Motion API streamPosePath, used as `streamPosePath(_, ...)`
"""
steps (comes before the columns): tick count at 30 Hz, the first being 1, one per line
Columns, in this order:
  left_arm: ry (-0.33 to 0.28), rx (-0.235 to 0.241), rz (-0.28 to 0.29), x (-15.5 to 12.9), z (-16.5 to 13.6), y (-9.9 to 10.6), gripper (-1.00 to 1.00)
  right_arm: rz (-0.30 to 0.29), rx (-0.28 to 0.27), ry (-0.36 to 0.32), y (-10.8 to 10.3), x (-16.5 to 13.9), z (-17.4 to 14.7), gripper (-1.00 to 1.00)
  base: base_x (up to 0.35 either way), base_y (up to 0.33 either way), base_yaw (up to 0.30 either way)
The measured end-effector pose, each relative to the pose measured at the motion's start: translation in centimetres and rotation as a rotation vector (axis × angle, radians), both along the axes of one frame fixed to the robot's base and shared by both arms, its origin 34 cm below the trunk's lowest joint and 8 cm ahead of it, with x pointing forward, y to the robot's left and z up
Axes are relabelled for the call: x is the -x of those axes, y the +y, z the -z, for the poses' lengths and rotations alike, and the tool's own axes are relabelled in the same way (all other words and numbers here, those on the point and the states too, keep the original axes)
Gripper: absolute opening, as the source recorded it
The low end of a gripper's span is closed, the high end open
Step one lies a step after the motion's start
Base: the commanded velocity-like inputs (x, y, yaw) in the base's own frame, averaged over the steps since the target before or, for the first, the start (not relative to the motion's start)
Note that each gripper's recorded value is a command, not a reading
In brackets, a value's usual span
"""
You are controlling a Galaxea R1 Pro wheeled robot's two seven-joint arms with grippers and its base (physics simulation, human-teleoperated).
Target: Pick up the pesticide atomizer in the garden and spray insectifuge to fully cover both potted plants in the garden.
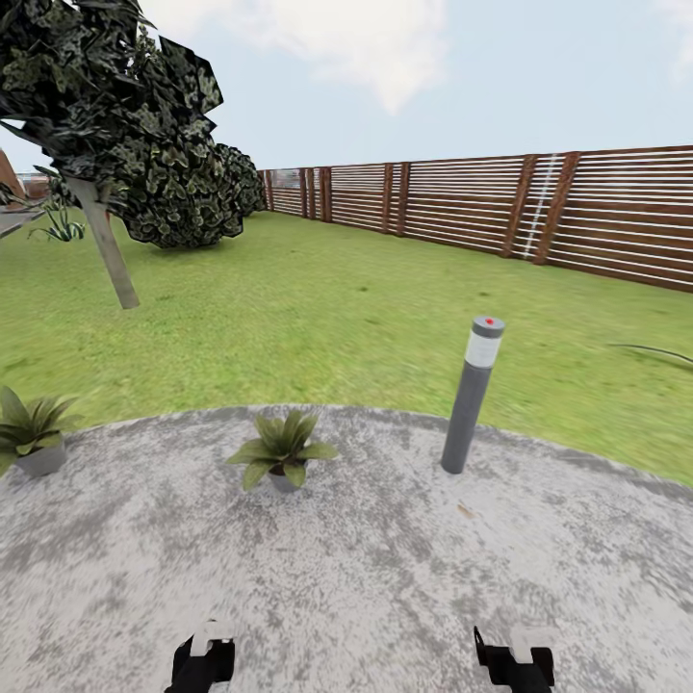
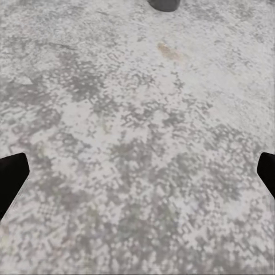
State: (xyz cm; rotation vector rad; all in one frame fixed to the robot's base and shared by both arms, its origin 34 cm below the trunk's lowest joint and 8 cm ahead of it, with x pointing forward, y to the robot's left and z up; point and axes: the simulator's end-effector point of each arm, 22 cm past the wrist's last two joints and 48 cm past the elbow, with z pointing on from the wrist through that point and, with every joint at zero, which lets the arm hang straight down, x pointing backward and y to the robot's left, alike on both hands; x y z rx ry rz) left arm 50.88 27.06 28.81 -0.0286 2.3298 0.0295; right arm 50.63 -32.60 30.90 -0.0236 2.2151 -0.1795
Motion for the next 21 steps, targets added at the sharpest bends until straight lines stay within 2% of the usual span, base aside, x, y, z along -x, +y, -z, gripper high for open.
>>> streamPosePath(15, -0.001, -0.003, -0.001, 0.0, 0.0, 0.2, -1.00, -0.002, 0.002, 0.002, -0.1, 0.0, 0.1, 1.00, 0.007, 0.000, 0.000)
streamPosePath(21, -0.028, -0.005, 0.018, -1.5, -0.9, 0.1, -1.00, -0.014, 0.005, 0.001, 0.1, -0.1, 0.0, 1.00, 0.000, 0.000, 0.000)
